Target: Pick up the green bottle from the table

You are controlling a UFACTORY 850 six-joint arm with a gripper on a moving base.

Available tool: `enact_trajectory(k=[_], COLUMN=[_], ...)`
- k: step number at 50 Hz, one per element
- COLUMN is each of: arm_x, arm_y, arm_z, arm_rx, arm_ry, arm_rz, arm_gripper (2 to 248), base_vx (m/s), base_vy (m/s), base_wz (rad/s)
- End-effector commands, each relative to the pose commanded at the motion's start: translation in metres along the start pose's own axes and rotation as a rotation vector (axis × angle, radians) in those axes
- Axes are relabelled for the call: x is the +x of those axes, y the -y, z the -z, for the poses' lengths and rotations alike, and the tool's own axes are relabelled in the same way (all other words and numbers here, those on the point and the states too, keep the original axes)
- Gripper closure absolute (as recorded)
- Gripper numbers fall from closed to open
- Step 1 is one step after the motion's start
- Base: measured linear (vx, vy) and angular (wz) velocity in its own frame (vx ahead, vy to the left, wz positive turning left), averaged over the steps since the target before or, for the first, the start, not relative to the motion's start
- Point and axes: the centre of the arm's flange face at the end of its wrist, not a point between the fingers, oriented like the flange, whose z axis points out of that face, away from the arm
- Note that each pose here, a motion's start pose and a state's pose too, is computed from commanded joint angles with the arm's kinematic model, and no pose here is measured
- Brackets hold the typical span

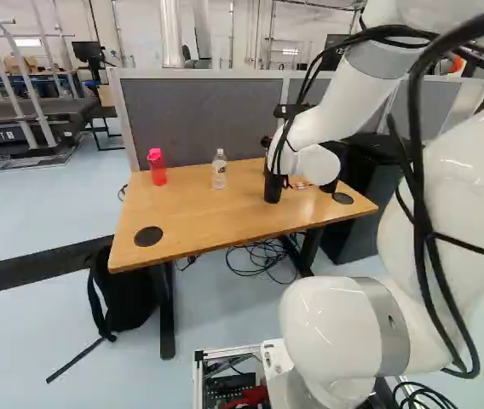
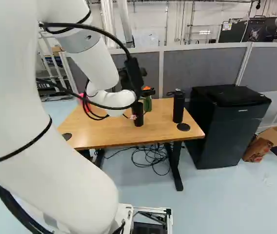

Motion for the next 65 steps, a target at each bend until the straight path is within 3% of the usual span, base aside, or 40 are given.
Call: enact_trajectory(k=[17,33,65], arm_x=[0.022,0.038,0.044], arm_y=[-0.007,-0.013,-0.012], arm_z=[-0.033,-0.065,-0.116], arm_rx=[-0.015,-0.026,-0.022], arm_ry=[-0.034,-0.006,0.309], arm_rz=[-0.002,-0.004,-0.007], arm_gripper=[3,3,3], base_vx=[0.000,0.000,0.000], base_vy=[0.000,0.000,0.000], base_wz=[0.000,0.000,0.000])
